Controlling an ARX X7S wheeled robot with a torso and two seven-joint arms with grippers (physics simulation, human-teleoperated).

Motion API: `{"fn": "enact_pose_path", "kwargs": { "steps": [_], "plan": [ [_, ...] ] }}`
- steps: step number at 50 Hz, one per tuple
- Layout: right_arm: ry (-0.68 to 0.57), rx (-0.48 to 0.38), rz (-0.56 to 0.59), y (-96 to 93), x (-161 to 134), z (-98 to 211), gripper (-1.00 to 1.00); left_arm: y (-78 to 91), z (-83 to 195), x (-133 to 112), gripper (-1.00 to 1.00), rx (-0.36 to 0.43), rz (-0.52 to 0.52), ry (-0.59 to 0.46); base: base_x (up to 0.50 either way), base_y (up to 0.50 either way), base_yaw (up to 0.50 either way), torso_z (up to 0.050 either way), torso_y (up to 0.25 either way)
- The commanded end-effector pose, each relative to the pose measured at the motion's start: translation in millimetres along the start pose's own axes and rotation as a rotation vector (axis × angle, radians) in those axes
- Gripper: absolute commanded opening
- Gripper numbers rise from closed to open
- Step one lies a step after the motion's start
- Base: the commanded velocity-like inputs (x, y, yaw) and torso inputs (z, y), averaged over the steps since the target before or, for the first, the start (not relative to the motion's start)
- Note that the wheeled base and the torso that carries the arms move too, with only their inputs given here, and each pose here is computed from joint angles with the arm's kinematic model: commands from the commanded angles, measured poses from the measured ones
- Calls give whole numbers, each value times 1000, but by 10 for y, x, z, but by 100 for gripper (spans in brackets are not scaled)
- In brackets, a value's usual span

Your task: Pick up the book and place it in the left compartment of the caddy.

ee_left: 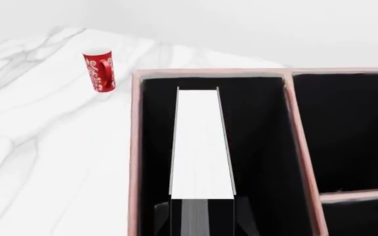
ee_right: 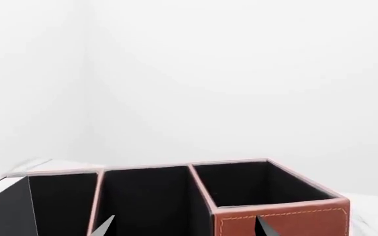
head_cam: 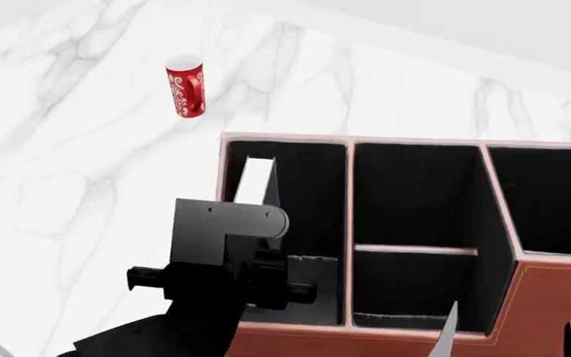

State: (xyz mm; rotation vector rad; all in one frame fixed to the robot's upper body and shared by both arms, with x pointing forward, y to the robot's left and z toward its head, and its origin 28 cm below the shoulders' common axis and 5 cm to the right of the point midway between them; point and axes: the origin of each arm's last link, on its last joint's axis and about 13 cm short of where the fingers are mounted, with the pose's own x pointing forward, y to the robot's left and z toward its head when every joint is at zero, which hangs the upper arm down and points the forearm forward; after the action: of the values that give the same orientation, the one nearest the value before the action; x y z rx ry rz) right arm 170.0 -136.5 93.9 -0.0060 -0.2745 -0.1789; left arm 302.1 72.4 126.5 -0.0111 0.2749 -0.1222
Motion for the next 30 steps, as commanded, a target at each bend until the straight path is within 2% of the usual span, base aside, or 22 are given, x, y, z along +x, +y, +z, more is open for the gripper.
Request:
{"fn": "enact_pose_path", "kwargs": {
  "steps": [1,9,10,11,30],
  "plan": [
    [-12,12,6,-20,11,23,100,-40,114,174,-100,-53,50,-60,0,0,0,0,0],
    [-13,13,8,-16,8,30,100,-39,70,275,-100,-53,55,-48,0,0,0,0,3],
    [-13,13,7,-18,8,30,100,-46,75,280,-100,-83,21,-58,0,0,0,0,0],
    [-13,13,6,-21,9,27,100,-39,68,303,-100,-61,47,-51,0,0,0,0,0],
    [-11,13,8,-20,9,23,100,-9,6,439,-100,-65,55,-32,0,0,0,1,2]
  ]
}}
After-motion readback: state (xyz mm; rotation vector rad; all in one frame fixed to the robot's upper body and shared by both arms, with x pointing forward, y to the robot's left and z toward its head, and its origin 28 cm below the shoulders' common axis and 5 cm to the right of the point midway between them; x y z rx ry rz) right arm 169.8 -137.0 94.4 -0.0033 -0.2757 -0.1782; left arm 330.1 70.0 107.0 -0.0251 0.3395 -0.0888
